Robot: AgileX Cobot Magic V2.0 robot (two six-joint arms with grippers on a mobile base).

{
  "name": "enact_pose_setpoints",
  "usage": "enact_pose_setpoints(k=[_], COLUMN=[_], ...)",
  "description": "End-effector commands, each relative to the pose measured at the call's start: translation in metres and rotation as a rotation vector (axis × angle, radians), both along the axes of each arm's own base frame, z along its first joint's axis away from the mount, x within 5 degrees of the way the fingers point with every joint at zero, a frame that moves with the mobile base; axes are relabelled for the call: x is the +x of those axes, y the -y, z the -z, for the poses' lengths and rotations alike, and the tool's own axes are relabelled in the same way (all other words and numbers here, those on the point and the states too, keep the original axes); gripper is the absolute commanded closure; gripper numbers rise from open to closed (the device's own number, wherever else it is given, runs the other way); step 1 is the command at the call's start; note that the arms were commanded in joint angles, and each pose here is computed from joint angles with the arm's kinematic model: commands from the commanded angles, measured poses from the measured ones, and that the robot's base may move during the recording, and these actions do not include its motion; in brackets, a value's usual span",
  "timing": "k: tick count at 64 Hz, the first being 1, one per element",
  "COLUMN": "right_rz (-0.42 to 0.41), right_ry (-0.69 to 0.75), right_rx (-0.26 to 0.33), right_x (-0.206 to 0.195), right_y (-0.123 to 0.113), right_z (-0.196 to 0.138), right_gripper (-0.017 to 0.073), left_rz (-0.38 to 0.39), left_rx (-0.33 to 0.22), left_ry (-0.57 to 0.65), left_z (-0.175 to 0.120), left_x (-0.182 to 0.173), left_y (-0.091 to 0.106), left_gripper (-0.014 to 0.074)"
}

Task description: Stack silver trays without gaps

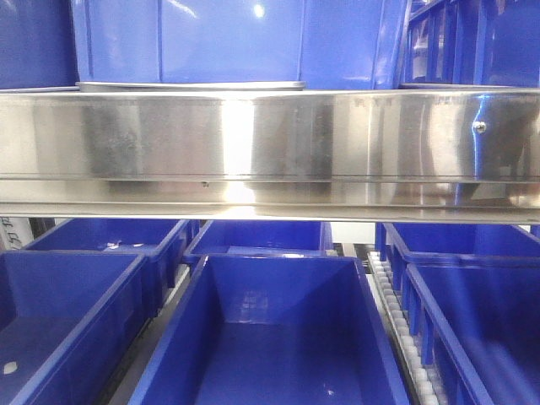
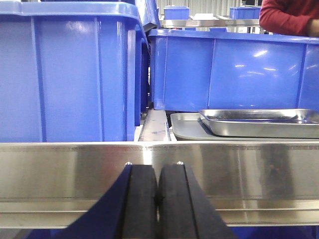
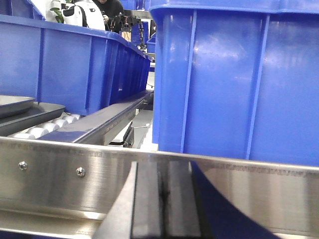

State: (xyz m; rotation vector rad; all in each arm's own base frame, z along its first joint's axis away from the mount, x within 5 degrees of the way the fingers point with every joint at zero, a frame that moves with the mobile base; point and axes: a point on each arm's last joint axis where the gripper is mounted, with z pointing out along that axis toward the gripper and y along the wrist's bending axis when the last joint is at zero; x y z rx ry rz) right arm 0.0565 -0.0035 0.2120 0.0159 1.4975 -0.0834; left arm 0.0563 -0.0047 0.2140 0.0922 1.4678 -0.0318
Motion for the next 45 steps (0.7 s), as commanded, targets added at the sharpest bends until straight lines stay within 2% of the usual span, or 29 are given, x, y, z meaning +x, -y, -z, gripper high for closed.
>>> enact_pose_setpoints(k=[1, 45], right_rz=[0.003, 0.003], right_ry=[0.022, 0.022], right_rx=[-0.002, -0.002], right_x=[-0.0005, -0.0005], right_y=[0.0002, 0.0002], right_z=[-0.0019, -0.0019], right_gripper=[0.0638, 0.0638], left_rz=[0.008, 0.008], left_rx=[-0.005, -0.005], left_ry=[0.030, 0.030], left_z=[-0.0031, -0.0031], left_x=[-0.0008, -0.0008], left_y=[0.0004, 0.0004], left_gripper=[0.0602, 0.0602])
